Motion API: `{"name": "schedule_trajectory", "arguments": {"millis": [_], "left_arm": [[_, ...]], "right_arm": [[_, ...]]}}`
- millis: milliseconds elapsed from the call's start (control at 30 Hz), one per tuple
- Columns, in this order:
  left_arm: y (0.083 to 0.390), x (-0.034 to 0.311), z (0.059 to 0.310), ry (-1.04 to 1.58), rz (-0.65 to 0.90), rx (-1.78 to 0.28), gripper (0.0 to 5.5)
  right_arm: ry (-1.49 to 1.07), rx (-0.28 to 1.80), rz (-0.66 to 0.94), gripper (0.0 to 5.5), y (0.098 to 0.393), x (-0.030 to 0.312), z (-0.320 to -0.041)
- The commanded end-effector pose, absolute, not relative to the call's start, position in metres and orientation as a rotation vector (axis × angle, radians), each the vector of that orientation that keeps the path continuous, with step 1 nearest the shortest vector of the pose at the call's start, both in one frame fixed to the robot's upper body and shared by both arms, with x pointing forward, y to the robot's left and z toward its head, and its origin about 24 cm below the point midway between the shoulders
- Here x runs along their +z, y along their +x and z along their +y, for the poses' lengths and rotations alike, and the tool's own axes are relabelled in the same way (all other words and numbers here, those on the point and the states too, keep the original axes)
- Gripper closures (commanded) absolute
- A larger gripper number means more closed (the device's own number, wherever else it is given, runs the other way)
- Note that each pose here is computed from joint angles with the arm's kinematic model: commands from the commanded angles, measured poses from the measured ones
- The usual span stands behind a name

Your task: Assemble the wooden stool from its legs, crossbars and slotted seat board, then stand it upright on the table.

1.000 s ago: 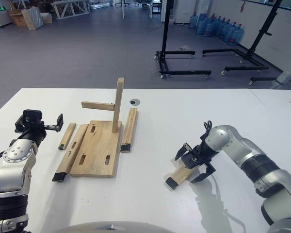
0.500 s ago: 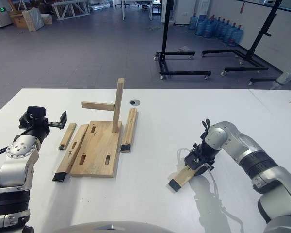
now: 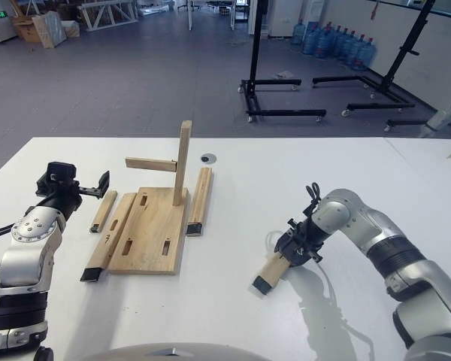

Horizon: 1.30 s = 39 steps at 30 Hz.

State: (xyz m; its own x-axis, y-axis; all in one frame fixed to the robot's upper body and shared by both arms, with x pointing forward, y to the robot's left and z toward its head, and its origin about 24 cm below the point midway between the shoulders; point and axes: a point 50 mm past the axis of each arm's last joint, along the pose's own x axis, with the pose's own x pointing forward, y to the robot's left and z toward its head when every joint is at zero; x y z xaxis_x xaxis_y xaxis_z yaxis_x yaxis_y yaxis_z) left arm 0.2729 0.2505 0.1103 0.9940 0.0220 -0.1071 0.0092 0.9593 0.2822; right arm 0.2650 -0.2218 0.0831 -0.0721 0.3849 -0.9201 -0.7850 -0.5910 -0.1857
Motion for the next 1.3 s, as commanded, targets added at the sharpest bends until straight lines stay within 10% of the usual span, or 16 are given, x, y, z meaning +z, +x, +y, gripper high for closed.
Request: {"name": "schedule_trajectory", "arguments": {"millis": [33,567,1300], "left_arm": [[0.277,0.113,0.243,0.248,0.112,-0.069,0.10],[0.266,0.131,0.209,0.054,0.099,-0.496,0.10],[0.304,0.073,0.146,-1.049,0.722,-0.817,0.10]], "right_arm": [[-1.189,1.696,0.436,3.48,0.276,0.094,-0.218],[-1.108,1.739,0.051,3.48,0.277,0.143,-0.193],[-0.902,1.684,-0.424,3.48,0.272,0.180,-0.133]]}}
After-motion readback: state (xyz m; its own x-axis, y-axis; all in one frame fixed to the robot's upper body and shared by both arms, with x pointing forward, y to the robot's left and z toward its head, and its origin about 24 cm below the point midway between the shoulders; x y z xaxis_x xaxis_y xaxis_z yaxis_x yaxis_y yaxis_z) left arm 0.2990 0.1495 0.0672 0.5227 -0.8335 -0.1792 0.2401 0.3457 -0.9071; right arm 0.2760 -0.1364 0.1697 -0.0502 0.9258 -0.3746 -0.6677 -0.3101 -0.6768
